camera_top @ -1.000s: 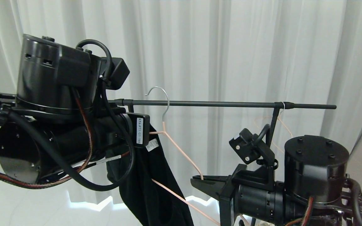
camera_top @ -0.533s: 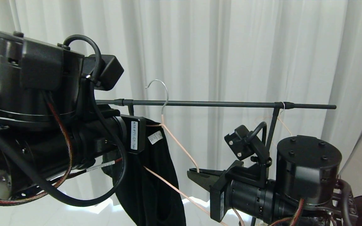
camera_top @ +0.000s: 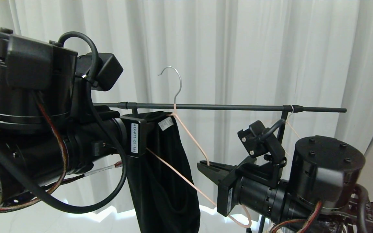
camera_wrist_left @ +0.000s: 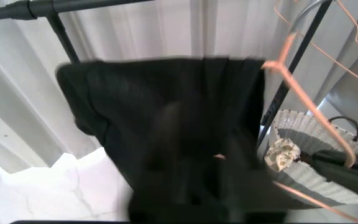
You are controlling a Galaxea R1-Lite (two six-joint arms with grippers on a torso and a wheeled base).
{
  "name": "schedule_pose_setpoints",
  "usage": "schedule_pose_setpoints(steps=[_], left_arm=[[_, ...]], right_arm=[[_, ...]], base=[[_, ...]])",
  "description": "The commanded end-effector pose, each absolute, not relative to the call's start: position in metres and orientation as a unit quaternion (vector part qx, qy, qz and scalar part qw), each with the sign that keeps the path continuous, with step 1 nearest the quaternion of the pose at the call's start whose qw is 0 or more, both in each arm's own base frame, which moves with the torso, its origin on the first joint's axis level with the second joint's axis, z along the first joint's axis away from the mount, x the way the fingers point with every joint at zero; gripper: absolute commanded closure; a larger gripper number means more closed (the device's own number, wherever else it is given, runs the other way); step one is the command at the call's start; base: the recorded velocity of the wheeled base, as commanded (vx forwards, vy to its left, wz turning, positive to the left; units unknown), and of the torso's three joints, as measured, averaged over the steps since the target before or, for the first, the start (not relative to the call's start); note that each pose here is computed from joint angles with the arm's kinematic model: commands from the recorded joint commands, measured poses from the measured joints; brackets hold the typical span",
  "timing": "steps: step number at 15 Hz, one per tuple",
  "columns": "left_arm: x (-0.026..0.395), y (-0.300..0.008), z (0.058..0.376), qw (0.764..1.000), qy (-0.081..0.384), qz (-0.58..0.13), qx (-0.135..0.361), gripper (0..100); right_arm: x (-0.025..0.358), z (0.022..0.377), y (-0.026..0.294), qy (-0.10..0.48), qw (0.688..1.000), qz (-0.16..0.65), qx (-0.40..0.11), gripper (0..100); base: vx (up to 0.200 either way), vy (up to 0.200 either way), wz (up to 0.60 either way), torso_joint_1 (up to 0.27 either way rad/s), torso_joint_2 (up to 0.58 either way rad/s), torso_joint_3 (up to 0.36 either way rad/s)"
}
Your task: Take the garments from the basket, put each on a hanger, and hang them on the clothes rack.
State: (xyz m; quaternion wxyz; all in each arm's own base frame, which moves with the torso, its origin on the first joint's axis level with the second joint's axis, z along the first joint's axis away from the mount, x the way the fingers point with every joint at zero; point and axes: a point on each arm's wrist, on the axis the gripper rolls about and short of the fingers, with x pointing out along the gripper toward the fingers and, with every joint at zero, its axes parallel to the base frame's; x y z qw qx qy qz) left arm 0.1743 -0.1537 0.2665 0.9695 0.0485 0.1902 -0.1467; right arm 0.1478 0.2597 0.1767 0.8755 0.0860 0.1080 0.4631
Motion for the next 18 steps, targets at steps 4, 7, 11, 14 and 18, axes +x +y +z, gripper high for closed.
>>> schedule_pose_setpoints(steps=[4,7,11,14,18], left_arm=[[0.17,-0.15,0.263,0.968,0.194,-0.149,0.055,0],[0.153,-0.143,0.255,0.964,0.2,-0.166,0.061,0],[0.127,-0.104,0.259,0.953,0.171,-0.237,0.085,0],[0.12,-0.078,0.263,0.939,0.137,-0.293,0.119,0],[0.108,-0.07,0.24,0.902,0.145,-0.38,0.142,0]], right_arm=[[0.152,0.184,0.256,0.067,0.89,0.444,0.077,100],[0.157,0.189,0.249,0.042,0.899,0.431,0.064,100],[0.153,0.189,0.224,0.031,0.898,0.437,0.035,100],[0.134,0.181,0.199,0.039,0.877,0.478,0.012,100],[0.114,0.167,0.175,0.049,0.84,0.541,-0.021,100]], base=[[0.0,0.0,0.0,0.0,0.0,0.0],[0.0,0.0,0.0,0.0,0.0,0.0],[0.0,0.0,0.0,0.0,0.0,0.0],[0.0,0.0,0.0,0.0,0.0,0.0],[0.0,0.0,0.0,0.0,0.0,0.0]])
